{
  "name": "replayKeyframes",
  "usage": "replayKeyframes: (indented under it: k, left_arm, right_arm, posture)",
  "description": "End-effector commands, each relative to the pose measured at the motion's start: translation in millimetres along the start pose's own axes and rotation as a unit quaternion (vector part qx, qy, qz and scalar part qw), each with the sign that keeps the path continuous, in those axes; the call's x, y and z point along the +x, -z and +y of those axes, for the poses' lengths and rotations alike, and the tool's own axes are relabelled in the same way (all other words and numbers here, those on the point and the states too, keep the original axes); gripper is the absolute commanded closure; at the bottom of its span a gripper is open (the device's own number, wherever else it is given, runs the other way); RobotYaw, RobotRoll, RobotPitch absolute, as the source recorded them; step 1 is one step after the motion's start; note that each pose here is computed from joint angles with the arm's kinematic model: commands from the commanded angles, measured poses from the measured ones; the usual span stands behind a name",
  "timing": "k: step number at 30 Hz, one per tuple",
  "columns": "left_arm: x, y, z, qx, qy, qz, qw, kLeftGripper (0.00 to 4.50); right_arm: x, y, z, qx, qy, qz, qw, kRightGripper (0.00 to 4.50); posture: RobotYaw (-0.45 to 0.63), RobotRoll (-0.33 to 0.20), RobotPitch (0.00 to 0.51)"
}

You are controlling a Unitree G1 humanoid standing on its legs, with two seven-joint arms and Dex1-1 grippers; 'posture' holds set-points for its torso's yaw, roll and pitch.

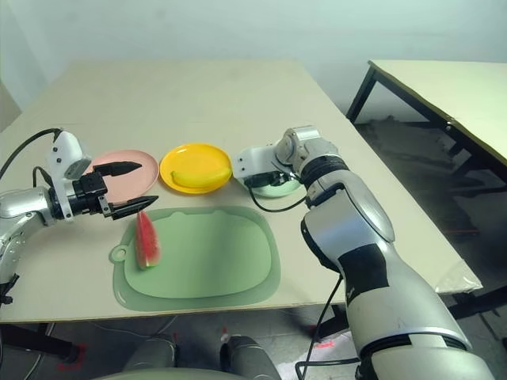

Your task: Place the fruits into color-matched plates.

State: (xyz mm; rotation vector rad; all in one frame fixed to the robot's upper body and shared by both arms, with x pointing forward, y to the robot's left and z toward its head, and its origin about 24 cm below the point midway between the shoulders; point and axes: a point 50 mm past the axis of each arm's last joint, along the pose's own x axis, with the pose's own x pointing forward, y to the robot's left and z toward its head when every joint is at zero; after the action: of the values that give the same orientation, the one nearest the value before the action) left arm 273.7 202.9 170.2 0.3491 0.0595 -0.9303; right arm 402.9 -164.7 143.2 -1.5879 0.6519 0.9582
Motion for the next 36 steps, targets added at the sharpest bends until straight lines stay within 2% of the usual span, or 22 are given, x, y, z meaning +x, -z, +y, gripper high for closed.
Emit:
replayKeyframes:
  k: [1, 7, 10, 14, 17, 18, 21, 24, 25, 27, 29, 30, 36]
  left_arm:
    - [-2.0, -1.4, 1.2, 0.007, -0.002, 0.001, 1.0, 0.0]
    - [-1.1, -1.0, 2.1, 0.009, -0.001, 0.001, 1.0, 0.0]
    - [-3.0, -1.4, 3.9, 0.017, 0.001, 0.005, 1.0, 0.0]
    - [-11.8, -4.0, 10.5, 0.041, 0.006, 0.018, 0.999, 0.0]
    - [-17.7, -6.3, 14.0, 0.054, 0.011, 0.024, 0.998, 0.0]
    - [-21.6, -7.9, 16.7, 0.064, 0.015, 0.031, 0.997, 0.0]
    - [-31.0, -12.8, 21.6, 0.095, 0.039, 0.049, 0.994, 0.0]
    - [-35.2, -15.8, 23.2, 0.113, 0.06, 0.063, 0.99, 0.0]
    - [-37.2, -16.4, 25.9, 0.12, 0.063, 0.074, 0.988, 0.0]
    - [-40.4, -19.4, 31.2, 0.132, 0.064, 0.086, 0.985, 0.0]
    - [-42.8, -23.7, 35.9, 0.147, 0.068, 0.094, 0.982, 0.0]
    - [-43.5, -25.1, 37.4, 0.152, 0.071, 0.097, 0.981, 0.0]
    - [-38.4, -32.2, 33.4, 0.214, 0.153, 0.137, 0.955, 0.0]
  right_arm:
    - [2.8, -0.2, 2.9, 0.004, -0.002, -0.004, 1.0, 0.04]
    - [-0.3, 1.4, 0.3, 0.005, 0.004, -0.006, 1.0, 0.04]
    - [-11.0, 1.4, -10.3, 0.002, 0.02, -0.009, 1.0, 0.04]
    - [-35.7, -4.5, -30.3, 0.005, 0.033, -0.05, 0.998, 0.04]
    - [-47.3, -9.1, -36.8, 0.011, 0.025, -0.087, 0.996, 0.04]
    - [-53.9, -13.2, -38.0, 0.028, -0.001, -0.129, 0.991, 0.04]
    - [-68.6, -25.1, -32.8, 0.083, -0.105, -0.271, 0.953, 0.04]
    - [-72.2, -30.3, -14.1, 0.12, -0.154, -0.338, 0.921, 0.04]
    - [-73.5, -32.9, 0.0, 0.158, -0.179, -0.366, 0.899, 0.04]
    - [-76.2, -38.4, 25.9, 0.211, -0.228, -0.401, 0.862, 0.04]
    - [-75.9, -42.6, 49.4, 0.243, -0.249, -0.417, 0.839, 0.04]
    - [-76.1, -44.6, 57.5, 0.255, -0.252, -0.421, 0.833, 0.04]
    - [-72.2, -71.0, 98.4, 0.356, -0.227, -0.502, 0.755, 0.04]
  posture:
    - [0.18, 0.0, 0.0]
    - [0.18, 0.0, 0.0]
    - [0.18, 0.0, 0.0]
    - [0.18, 0.0, 0.0]
    - [0.17, 0.0, 0.0]
    - [0.17, 0.0, 0.0]
    - [0.16, 0.0, 0.0]
    - [0.16, 0.0, 0.0]
    - [0.16, 0.0, 0.0]
    - [0.16, 0.0, 0.0]
    - [0.16, 0.0, 0.0]
    - [0.16, 0.0, 0.0]
    - [0.16, 0.0, 0.0]
